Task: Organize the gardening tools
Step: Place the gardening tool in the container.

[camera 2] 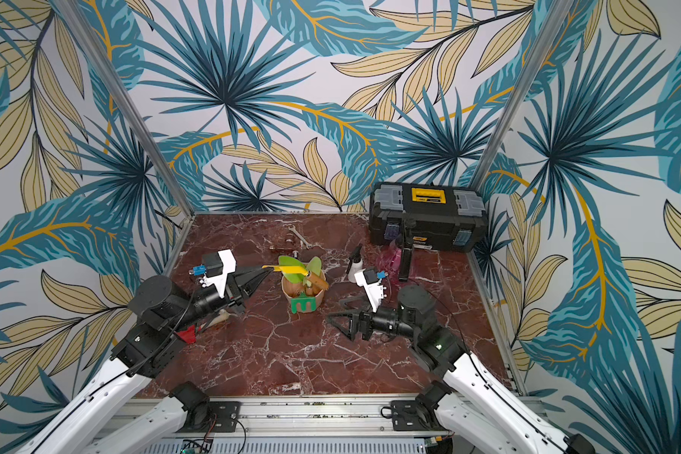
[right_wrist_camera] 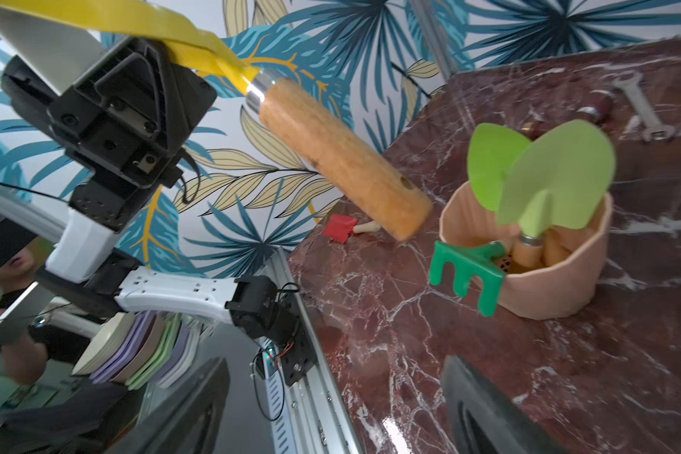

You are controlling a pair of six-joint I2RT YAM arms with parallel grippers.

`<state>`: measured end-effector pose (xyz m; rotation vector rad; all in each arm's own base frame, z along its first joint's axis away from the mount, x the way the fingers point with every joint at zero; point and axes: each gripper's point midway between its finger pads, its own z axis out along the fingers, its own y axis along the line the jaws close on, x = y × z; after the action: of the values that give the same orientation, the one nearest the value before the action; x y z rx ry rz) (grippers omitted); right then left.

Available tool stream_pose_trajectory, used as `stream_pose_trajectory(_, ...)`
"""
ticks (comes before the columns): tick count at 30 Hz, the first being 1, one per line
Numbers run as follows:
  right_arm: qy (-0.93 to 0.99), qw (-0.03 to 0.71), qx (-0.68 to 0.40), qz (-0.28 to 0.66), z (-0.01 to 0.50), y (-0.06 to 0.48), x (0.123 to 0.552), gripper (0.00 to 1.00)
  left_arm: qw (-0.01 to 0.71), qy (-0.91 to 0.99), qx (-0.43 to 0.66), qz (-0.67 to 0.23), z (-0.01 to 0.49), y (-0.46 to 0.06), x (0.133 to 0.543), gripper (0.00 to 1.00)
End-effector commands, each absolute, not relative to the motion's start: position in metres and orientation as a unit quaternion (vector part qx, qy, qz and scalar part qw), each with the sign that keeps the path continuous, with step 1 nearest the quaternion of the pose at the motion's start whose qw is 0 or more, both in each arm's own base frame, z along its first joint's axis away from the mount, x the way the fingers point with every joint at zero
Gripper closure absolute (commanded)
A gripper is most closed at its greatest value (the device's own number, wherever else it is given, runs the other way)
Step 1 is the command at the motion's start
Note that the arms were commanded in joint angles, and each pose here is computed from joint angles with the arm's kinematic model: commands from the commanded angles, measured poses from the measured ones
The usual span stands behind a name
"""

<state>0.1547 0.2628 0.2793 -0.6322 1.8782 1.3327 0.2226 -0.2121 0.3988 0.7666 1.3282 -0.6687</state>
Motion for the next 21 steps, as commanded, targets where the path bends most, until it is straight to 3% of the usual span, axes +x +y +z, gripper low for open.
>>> stream_pose_trajectory(1,0.759,0.407,-0.202,0.466,0.270,0.246,0.175,0.11,0.674,0.633,0.324,-0.202,0.386,-0.197,0.253,1.00)
stream_pose_trajectory(12,0.756,0.402,-0.201,0.476,0.266,0.246,0.171,0.13,0.624,0.683,0.344,-0.164,0.330,-0.225,0.294,1.00)
stream_pose_trajectory(21,0.748,0.394,-0.209,0.491,0.268,0.250,0.166,0.15,0.588,0.702,0.369,-0.157,0.285,-0.250,0.303,1.00)
